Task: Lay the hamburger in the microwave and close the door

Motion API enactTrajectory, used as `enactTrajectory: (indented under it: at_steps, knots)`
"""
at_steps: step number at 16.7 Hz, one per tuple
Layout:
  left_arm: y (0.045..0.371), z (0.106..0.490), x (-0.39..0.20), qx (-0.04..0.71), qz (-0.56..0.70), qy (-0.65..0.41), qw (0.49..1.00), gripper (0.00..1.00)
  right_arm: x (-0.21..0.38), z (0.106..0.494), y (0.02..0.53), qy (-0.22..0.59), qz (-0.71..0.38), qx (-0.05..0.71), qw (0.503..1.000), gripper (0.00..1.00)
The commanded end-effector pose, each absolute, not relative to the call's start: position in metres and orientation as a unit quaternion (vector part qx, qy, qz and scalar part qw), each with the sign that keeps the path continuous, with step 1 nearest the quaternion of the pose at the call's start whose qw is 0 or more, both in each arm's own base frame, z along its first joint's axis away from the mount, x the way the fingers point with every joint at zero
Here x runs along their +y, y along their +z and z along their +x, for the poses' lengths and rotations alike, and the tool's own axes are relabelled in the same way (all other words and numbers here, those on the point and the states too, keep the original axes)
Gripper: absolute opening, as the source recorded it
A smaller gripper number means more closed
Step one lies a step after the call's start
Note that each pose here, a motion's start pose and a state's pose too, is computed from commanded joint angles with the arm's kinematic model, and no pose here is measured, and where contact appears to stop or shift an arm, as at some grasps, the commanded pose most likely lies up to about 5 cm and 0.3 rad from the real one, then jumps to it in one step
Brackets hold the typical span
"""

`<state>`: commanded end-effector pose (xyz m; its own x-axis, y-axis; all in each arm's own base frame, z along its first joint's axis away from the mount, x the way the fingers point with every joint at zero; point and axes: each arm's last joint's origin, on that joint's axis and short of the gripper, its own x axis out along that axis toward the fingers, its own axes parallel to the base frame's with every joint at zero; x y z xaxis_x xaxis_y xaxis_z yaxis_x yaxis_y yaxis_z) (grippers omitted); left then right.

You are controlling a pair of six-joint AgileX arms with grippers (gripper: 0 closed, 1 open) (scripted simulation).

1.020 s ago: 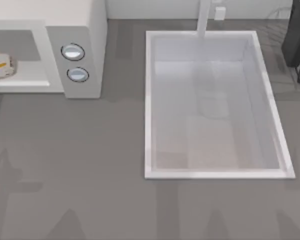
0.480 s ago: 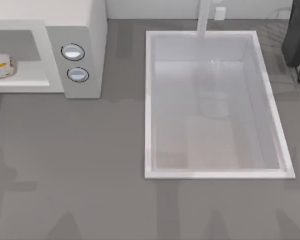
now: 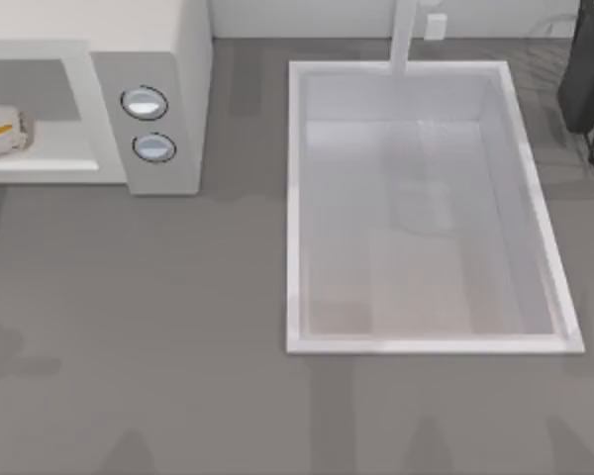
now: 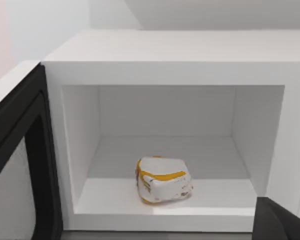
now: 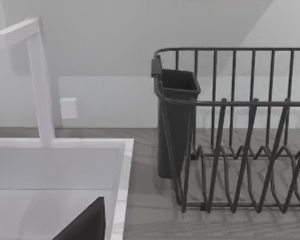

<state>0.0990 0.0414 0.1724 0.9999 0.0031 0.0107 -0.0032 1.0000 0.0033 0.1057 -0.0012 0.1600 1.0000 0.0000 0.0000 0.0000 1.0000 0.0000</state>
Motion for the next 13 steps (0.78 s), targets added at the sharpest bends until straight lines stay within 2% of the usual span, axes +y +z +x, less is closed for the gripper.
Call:
enactTrajectory:
  at_steps: [8, 13]
  knots:
    - [0.16, 0.097, 0.041, -0.006, 0.002, 0.001, 1.0, 0.0, -0.001, 0.106, 0.16, 0.0, 0.0, 0.0, 1.0, 1.0]
    - [0.163, 0.097, 0.042, -0.002, 0.006, 0.005, 1.0, 0.0, -0.001, 0.106, 0.16, 0.0, 0.0, 0.0, 1.0, 1.0]
